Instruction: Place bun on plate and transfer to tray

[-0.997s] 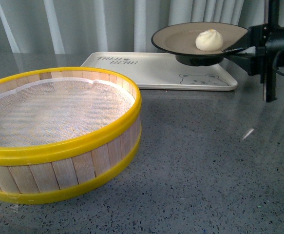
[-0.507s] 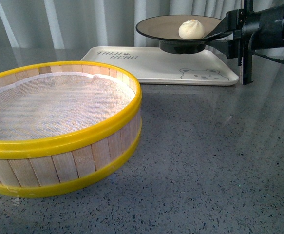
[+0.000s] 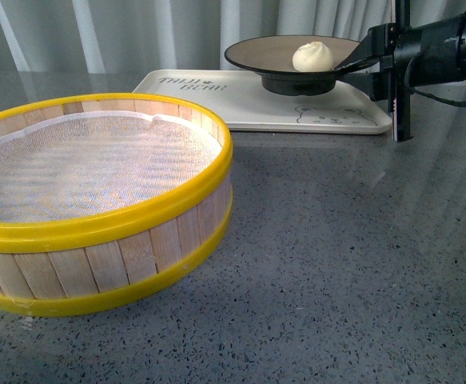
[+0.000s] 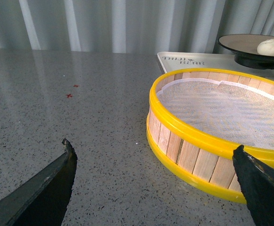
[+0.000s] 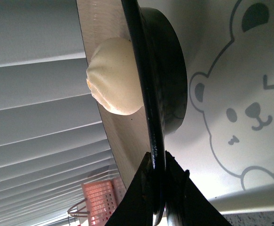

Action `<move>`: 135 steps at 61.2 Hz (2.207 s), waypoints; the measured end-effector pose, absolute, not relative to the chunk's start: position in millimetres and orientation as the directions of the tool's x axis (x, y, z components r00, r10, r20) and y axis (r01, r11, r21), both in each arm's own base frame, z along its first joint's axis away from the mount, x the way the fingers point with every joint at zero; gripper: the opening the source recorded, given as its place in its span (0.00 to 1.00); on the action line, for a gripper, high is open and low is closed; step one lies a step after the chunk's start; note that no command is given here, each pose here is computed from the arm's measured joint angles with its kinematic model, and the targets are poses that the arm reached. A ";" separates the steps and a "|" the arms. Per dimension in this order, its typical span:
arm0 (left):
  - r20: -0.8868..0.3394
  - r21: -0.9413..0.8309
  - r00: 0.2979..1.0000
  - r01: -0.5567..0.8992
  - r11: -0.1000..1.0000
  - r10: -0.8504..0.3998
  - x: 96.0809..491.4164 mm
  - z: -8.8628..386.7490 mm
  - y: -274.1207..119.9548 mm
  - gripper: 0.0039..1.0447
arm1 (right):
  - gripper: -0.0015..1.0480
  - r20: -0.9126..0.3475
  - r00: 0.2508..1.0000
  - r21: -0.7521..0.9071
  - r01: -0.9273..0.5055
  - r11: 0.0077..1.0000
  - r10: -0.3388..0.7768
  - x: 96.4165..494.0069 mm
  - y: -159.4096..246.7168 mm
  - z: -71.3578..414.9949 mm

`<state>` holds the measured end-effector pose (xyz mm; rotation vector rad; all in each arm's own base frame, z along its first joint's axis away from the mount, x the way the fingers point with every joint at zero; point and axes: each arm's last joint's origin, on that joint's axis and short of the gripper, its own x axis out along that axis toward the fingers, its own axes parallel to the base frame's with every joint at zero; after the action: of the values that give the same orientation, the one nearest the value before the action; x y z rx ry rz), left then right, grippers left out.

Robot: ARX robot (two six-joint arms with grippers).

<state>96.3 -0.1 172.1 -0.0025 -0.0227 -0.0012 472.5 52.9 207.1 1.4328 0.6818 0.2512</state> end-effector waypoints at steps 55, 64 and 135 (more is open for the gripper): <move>0.023 -0.002 1.000 0.001 1.000 -0.001 96.3 172.1 -0.1 0.94 | 0.52 -0.327 0.761 0.945 0.278 0.174 0.561 485.8 51.6 197.9; 0.023 -0.002 1.000 0.001 1.000 -0.001 96.3 172.1 -0.1 0.94 | 0.75 -0.332 0.757 0.943 0.281 0.178 0.562 479.5 55.0 197.0; 0.023 -0.003 1.000 0.000 1.000 0.000 96.3 172.1 -0.1 0.94 | 0.40 -0.003 1.000 0.094 -0.006 0.996 0.006 229.9 -35.0 209.6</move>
<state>96.3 -0.1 172.1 -0.0025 -0.0227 0.0004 229.9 -35.0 209.6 0.0945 0.0031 0.0060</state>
